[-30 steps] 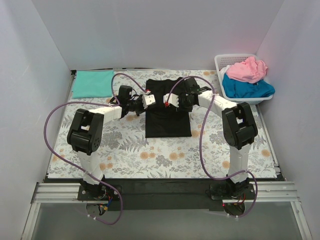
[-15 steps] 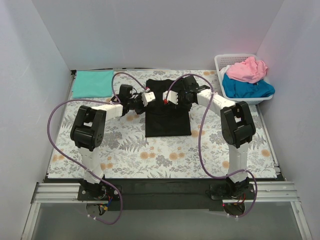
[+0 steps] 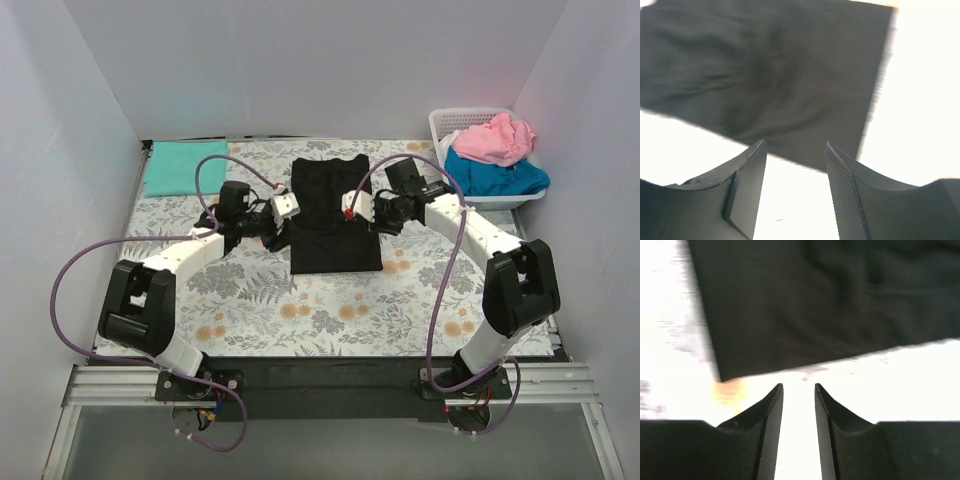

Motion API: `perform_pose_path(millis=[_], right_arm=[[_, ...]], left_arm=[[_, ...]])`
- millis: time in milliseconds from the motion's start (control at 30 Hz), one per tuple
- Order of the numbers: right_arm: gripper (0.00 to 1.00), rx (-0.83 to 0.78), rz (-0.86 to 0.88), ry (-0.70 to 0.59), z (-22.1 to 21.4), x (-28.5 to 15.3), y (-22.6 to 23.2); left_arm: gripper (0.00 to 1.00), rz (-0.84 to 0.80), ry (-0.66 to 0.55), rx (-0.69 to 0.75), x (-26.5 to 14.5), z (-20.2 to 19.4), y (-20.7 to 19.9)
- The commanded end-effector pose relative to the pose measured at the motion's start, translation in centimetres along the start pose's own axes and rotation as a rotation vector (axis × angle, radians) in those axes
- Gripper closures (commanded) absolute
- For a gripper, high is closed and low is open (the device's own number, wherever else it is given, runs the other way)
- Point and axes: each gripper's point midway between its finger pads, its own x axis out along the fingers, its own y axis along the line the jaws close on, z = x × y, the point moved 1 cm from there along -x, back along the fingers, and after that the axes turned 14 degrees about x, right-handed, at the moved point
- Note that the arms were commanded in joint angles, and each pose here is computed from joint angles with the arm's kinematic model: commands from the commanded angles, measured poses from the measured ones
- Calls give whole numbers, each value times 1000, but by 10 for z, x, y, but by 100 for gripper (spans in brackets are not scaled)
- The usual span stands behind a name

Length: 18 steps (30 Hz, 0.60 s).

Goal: Fold and stack the t-shirts
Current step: Fold the tshirt

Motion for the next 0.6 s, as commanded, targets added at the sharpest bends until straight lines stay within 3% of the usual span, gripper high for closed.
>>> perform_pose_path(millis=[0, 233, 567], right_arm=[[63, 60, 207, 66, -25, 17, 65], [64, 103, 264, 120, -46, 39, 93], [64, 95, 281, 181, -78, 58, 108]], left_arm=[[51, -137, 29, -43, 4, -13, -58], [53, -217, 96, -60, 20, -36, -92], [55, -244, 170, -41, 34, -63, -101]])
